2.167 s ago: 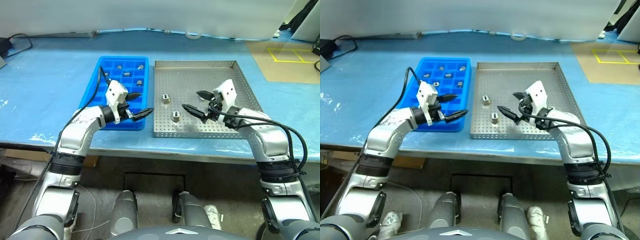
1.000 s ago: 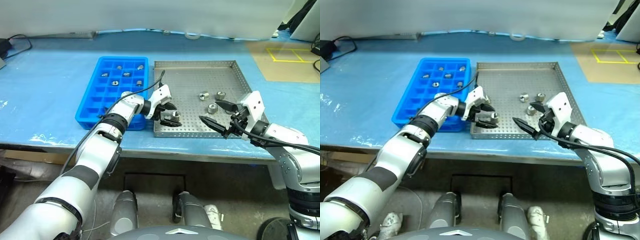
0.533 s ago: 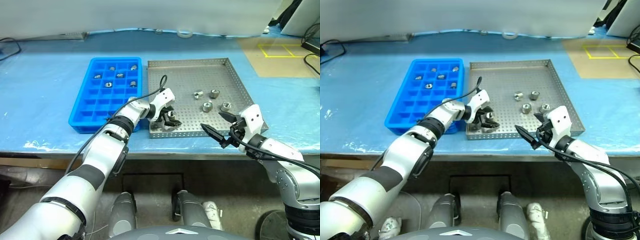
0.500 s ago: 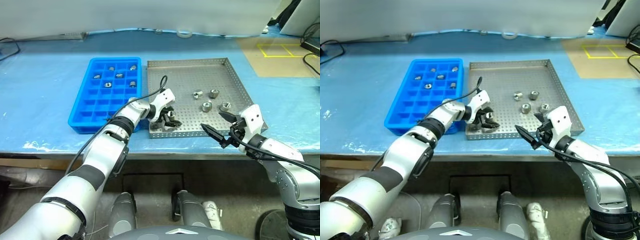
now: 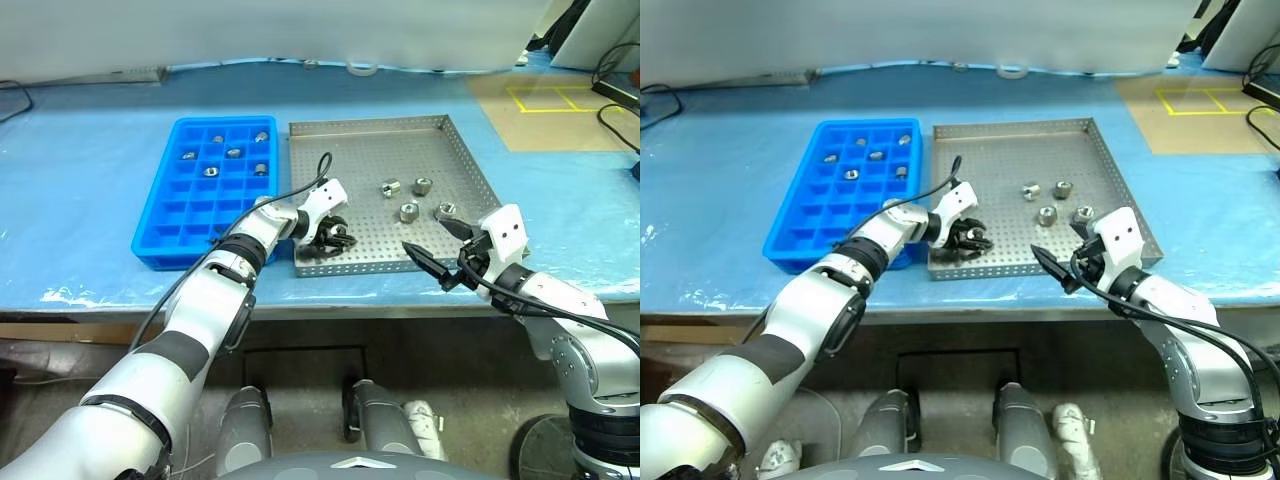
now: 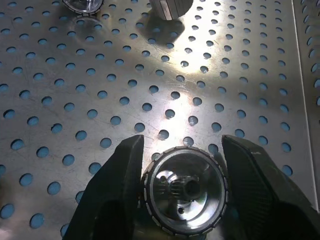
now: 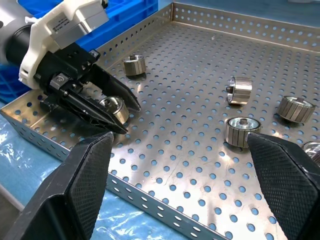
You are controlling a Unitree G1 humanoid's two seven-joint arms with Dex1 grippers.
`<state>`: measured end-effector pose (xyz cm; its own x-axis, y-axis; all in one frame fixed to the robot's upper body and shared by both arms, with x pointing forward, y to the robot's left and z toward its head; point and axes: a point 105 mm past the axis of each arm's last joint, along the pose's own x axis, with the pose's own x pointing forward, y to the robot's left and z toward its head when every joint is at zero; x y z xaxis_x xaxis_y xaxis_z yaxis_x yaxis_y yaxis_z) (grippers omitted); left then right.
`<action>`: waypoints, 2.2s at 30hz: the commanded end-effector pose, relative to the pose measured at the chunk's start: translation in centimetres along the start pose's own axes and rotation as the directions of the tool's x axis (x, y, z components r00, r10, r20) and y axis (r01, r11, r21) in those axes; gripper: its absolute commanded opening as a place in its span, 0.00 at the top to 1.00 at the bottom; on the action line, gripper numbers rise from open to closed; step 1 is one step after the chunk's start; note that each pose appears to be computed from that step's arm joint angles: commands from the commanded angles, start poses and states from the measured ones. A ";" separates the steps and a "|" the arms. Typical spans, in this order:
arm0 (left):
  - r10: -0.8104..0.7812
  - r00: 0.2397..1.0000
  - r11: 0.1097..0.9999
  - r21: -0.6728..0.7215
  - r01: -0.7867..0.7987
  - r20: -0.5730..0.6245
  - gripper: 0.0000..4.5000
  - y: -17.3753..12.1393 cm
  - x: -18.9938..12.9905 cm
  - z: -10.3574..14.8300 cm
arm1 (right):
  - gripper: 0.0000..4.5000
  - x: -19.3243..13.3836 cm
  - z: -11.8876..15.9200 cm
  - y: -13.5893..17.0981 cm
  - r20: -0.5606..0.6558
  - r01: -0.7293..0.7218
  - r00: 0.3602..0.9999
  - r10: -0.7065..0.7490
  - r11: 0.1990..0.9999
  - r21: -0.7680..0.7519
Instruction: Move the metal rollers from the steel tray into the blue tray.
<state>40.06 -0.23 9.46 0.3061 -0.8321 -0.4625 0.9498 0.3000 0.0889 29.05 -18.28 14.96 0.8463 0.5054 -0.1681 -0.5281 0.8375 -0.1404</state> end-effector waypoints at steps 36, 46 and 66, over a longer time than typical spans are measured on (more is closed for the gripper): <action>0.786 0.546 0.616 -0.279 -0.737 0.292 0.61 7.5 -22.5 -2.3 | 0.00 13.2 10.4 9.6 0.265 -0.497 0.798 0.540 0.840 -0.216; 0.945 0.267 0.322 -0.395 -0.861 0.188 0.61 11.8 -22.2 -1.8 | 0.00 13.7 9.3 9.5 0.232 -0.528 0.791 0.566 0.823 -0.210; 0.963 0.268 0.260 -0.368 -0.893 0.030 0.40 13.2 -20.0 -4.5 | 0.00 13.4 7.2 8.1 0.191 -0.461 0.850 0.491 0.869 -0.180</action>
<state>46.24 21.84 14.99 0.9986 0.0293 -0.0434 -0.0244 0.9938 0.1089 36.89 -3.15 17.15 0.4745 0.8773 -0.0714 -0.8706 0.4558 -0.1855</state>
